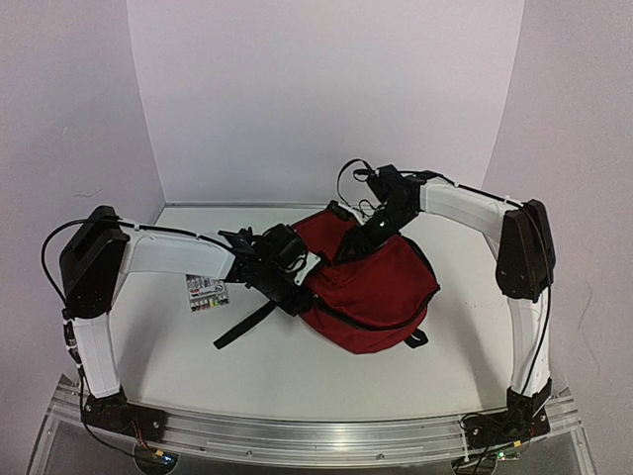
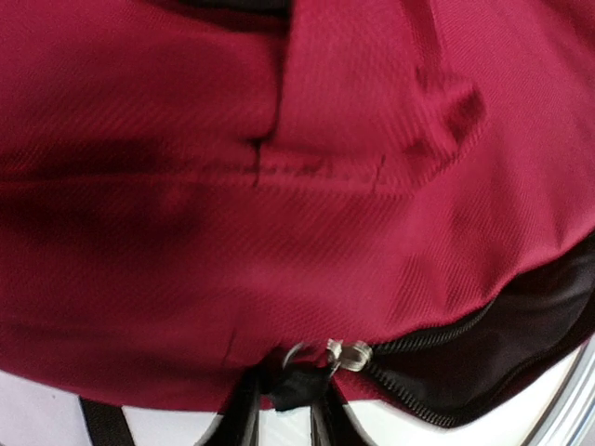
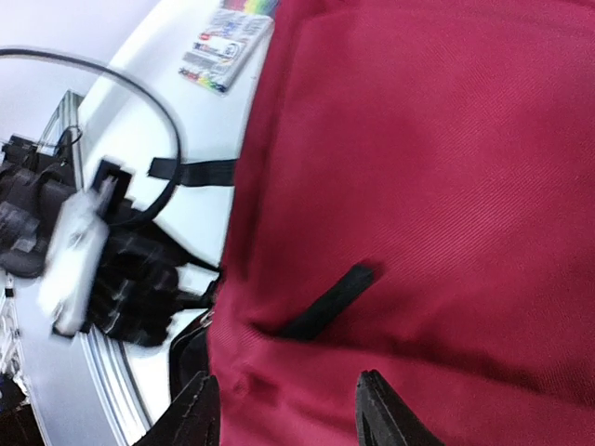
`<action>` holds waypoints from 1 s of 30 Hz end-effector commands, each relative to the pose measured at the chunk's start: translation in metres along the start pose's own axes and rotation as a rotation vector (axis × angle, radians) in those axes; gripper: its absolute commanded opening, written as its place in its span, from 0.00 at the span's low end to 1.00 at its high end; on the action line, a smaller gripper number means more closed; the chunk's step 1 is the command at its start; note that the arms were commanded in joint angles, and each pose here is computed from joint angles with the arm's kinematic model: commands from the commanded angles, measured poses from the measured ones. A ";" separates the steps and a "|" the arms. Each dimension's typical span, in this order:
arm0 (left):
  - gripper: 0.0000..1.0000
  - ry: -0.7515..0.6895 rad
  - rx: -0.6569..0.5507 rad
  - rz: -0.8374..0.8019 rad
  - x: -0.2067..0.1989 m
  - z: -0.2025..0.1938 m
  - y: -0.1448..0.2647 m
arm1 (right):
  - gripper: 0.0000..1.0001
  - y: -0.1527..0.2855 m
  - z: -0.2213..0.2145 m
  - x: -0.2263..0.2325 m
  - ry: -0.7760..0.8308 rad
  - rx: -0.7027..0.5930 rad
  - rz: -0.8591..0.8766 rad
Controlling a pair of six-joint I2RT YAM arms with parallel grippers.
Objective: Pack the student bag
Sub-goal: Zip the student bag at the center of the board.
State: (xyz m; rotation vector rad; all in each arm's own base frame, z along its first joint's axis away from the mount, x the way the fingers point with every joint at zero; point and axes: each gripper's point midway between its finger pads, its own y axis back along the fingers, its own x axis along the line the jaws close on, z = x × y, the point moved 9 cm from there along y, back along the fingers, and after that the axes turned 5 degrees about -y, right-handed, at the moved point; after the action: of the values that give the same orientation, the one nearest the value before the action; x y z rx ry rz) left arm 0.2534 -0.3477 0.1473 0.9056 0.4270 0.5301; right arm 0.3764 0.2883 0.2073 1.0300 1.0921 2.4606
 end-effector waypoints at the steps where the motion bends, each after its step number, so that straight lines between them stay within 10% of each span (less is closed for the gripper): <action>1: 0.02 -0.098 0.009 -0.033 -0.030 0.010 0.004 | 0.45 -0.017 0.002 -0.018 -0.037 -0.008 -0.026; 30: 0.00 -0.129 0.001 -0.288 -0.132 -0.013 0.058 | 0.39 -0.065 -0.029 -0.064 -0.199 0.040 -0.177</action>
State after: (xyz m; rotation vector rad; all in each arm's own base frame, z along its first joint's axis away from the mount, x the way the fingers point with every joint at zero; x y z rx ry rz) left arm 0.1525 -0.3796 0.1822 0.8796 0.3866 0.3800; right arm 0.3948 0.3022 0.1671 1.0944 0.9913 2.3794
